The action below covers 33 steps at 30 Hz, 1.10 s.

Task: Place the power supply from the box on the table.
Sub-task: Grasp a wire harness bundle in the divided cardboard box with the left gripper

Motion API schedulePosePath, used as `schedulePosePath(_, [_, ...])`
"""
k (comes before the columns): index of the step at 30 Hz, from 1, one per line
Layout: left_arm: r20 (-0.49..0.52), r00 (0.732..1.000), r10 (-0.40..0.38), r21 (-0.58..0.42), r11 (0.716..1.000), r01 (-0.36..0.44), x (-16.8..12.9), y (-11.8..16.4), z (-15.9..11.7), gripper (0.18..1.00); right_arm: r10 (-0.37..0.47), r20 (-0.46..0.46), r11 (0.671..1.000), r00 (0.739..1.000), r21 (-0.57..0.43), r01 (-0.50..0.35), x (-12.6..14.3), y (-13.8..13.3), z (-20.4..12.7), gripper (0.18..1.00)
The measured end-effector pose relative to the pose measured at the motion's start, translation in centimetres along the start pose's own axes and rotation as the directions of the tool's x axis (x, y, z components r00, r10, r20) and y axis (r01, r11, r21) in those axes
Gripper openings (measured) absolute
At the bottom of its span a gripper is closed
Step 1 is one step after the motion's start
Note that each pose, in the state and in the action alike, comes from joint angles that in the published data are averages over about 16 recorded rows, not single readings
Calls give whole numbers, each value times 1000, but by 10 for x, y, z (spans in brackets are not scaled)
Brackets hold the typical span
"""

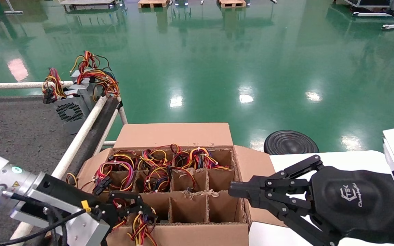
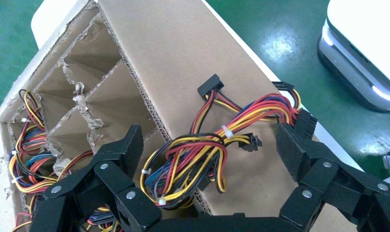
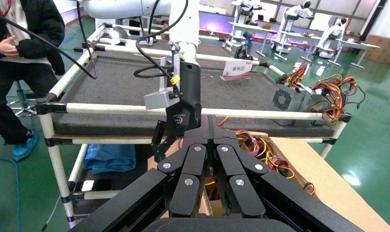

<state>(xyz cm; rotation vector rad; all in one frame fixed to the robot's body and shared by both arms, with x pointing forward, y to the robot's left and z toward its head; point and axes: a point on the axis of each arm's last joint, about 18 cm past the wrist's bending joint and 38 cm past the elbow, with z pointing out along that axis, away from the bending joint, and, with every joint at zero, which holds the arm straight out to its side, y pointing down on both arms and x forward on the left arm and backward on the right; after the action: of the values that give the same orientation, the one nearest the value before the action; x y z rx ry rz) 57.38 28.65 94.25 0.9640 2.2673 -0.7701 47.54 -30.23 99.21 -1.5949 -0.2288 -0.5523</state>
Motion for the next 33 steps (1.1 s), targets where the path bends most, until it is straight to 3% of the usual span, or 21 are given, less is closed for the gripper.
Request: schedulePosePath(33, [8, 999, -50, 42, 998, 49, 7, 9, 5, 980, 0, 0, 1000, 1000, 0, 0, 0, 0, 0, 194])
